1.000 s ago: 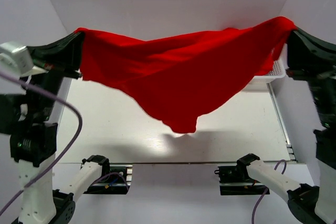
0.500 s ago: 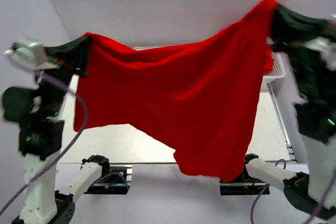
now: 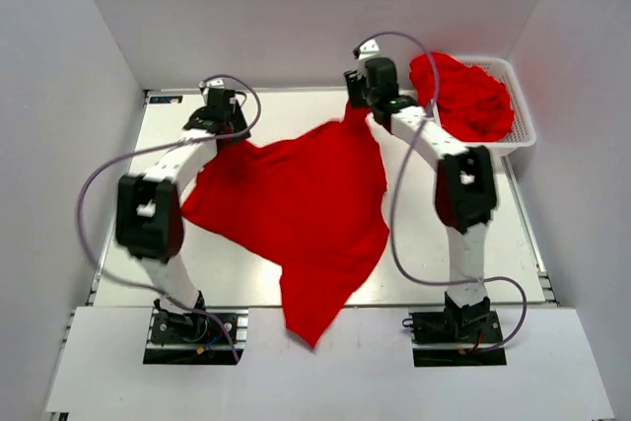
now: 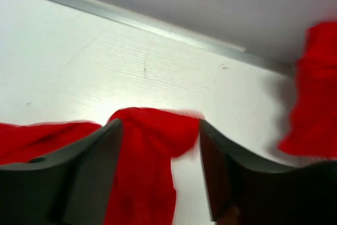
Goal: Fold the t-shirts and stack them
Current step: Flatten out the tshirt
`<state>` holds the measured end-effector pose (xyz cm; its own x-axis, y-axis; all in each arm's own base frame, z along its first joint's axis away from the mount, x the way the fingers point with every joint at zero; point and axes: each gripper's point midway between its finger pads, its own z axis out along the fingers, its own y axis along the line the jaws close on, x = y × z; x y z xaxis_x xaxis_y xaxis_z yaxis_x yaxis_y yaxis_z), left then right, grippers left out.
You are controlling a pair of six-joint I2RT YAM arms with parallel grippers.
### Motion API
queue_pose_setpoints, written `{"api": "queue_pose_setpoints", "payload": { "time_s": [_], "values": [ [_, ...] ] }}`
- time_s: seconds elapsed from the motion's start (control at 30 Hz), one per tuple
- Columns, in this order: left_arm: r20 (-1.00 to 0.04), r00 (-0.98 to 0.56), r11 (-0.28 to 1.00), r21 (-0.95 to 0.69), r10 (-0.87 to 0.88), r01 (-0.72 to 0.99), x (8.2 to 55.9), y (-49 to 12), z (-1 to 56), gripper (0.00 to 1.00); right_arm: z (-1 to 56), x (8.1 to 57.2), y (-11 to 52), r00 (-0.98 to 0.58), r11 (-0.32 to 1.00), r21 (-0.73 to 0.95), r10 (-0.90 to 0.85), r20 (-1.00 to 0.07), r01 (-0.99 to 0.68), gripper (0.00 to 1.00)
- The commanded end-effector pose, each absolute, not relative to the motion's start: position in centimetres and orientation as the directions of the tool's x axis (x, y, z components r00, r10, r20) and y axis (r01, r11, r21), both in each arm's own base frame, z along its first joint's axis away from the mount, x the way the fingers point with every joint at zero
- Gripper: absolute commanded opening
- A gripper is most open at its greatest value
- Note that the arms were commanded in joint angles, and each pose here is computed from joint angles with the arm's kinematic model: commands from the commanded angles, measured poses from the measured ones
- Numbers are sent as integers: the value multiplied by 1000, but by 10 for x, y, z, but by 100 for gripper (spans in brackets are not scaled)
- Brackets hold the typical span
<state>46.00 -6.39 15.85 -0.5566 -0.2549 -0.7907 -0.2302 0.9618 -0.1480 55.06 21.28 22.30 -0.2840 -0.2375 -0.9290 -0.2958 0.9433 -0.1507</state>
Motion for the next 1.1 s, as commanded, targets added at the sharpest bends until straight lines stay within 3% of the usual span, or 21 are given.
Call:
{"api": "queue_pose_setpoints", "payload": {
  "time_s": [0.0, 0.03, 0.1, 0.23, 0.27, 0.33, 0.37, 0.4, 0.63, 1.07],
  "values": [
    [-740, -587, 909, -77, -328, -411, 488, -34, 139, 76, 236, 593, 218, -297, 967, -67, -140, -944, -244, 68],
    [-732, -592, 905, -78, -337, -419, 499, -36, 151, 87, 186, 602, 228, -375, 961, -66, -168, -912, -268, 88],
    [-718, -601, 897, -73, -350, -436, 517, -29, 143, 100, 195, 608, 232, -368, 958, -59, -164, -915, -280, 90],
    [-753, -558, 915, -147, -349, -375, 531, -32, 164, 100, 194, 593, 236, -368, 945, -38, -164, -915, -326, 90],
    [-754, -562, 921, -146, -341, -362, 528, -33, 166, 100, 218, 585, 233, -350, 948, -10, -127, -928, -318, 90],
    [-761, -547, 918, -162, -349, -361, 519, -29, 175, 100, 195, 563, 232, -424, 946, 16, -131, -896, -325, 90],
    [-764, -547, 923, -166, -343, -347, 516, -30, 178, 100, 221, 551, 233, -399, 935, 39, -112, -910, -353, 90],
    [-750, -564, 921, -153, -345, -359, 507, -24, 168, 100, 185, 532, 230, -490, 937, 77, -107, -865, -341, 90],
    [-729, -582, 928, -219, -360, -300, 460, -36, 169, 100, 154, 423, 262, -653, 797, 341, -86, -752, -498, 90],
    [-679, -619, 918, -265, -395, -295, 393, -41, 137, 100, 57, 296, 296, -810, 755, 412, -260, -526, -510, 90]
  ]
}}
